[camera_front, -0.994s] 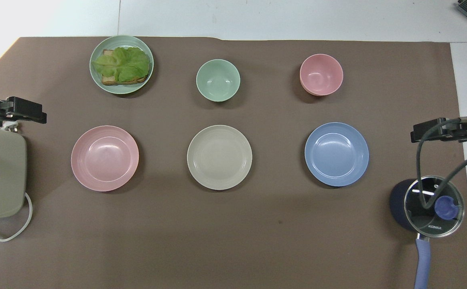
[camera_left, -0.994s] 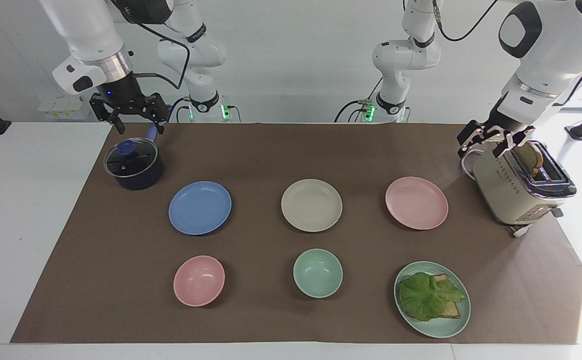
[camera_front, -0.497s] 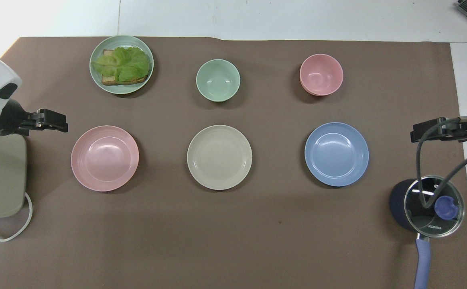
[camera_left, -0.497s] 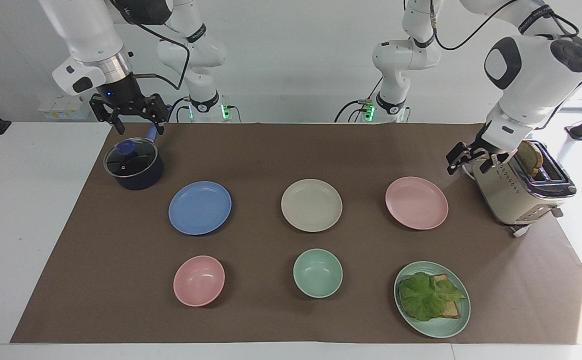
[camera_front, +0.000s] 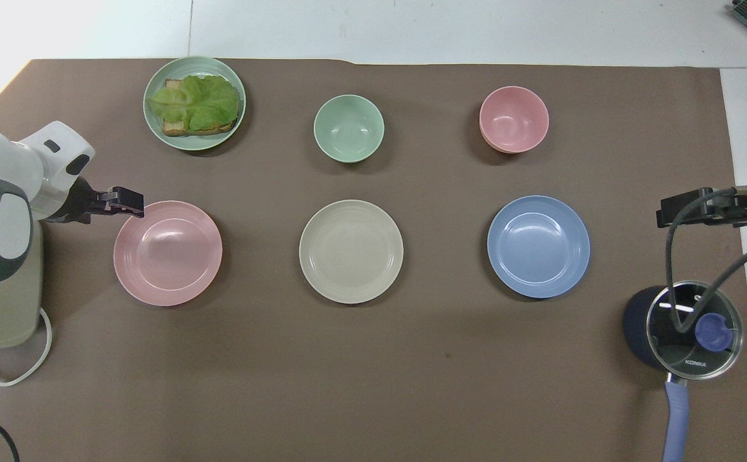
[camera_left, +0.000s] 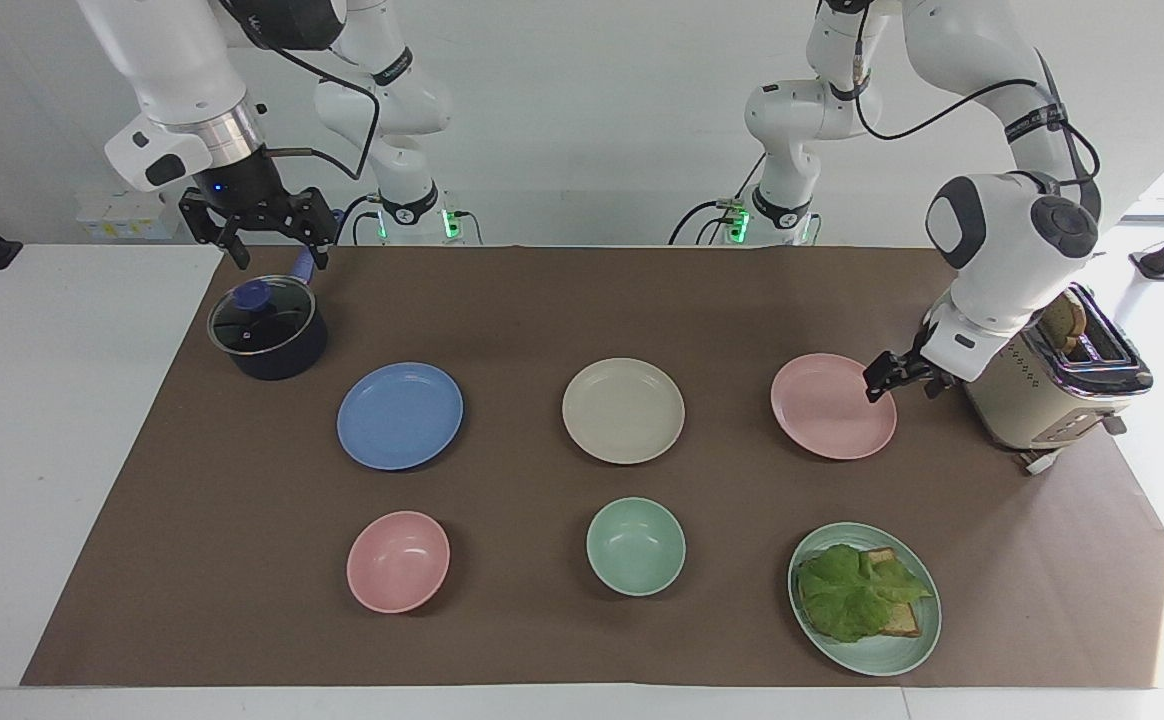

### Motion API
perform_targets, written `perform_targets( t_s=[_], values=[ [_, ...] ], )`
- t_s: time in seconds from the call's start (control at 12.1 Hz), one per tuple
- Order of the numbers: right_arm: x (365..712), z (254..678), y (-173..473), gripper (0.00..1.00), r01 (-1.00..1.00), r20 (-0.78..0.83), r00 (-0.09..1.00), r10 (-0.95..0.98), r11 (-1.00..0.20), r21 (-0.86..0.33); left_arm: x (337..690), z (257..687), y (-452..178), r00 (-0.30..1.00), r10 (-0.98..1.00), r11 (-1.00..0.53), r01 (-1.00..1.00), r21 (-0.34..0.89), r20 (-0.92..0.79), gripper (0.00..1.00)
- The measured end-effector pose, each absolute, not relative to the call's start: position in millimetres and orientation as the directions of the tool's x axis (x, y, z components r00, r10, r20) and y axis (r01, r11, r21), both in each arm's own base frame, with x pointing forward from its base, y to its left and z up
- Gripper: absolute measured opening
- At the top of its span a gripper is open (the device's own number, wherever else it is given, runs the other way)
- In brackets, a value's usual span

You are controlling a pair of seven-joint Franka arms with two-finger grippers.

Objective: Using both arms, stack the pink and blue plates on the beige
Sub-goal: 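Grasp the pink plate's rim with the left gripper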

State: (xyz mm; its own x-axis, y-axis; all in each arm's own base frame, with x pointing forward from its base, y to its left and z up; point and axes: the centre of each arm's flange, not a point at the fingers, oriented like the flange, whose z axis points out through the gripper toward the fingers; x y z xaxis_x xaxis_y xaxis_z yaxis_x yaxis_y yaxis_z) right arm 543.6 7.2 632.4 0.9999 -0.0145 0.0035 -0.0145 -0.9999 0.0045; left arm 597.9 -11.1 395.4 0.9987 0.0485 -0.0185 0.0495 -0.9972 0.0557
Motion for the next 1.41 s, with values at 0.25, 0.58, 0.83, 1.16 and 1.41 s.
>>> perform_targets(
  t_s=[0.25, 0.58, 0.83, 1.16, 1.41],
  values=[
    [544, 633, 7, 1.00, -0.015, 0.004, 1.000, -0.015, -1.000, 0.004, 604, 358, 4, 0.996, 0.082, -0.995, 0.084, 0.053, -0.025, 1.00],
    [544, 633, 7, 1.00, -0.016, 0.004, 1.000, -0.016, -1.000, 0.004, 594, 330, 21, 0.991, 0.120, -0.991, 0.123, 0.049, -0.061, 1.00],
    [544, 633, 7, 1.00, -0.016, 0.004, 1.000, -0.016, -1.000, 0.004, 574, 300, 22, 0.985, 0.123, -0.991, 0.129, 0.044, -0.120, 1.00],
    [544, 633, 7, 1.00, -0.016, 0.004, 1.000, -0.016, -1.000, 0.004, 572, 301, 20, 0.986, 0.120, -0.991, 0.126, 0.045, -0.120, 0.58],
    [544, 632, 7, 1.00, -0.016, 0.004, 1.000, -0.016, -1.000, 0.004, 572, 308, 21, 0.987, 0.117, -0.991, 0.123, 0.045, -0.111, 0.26]
  ],
)
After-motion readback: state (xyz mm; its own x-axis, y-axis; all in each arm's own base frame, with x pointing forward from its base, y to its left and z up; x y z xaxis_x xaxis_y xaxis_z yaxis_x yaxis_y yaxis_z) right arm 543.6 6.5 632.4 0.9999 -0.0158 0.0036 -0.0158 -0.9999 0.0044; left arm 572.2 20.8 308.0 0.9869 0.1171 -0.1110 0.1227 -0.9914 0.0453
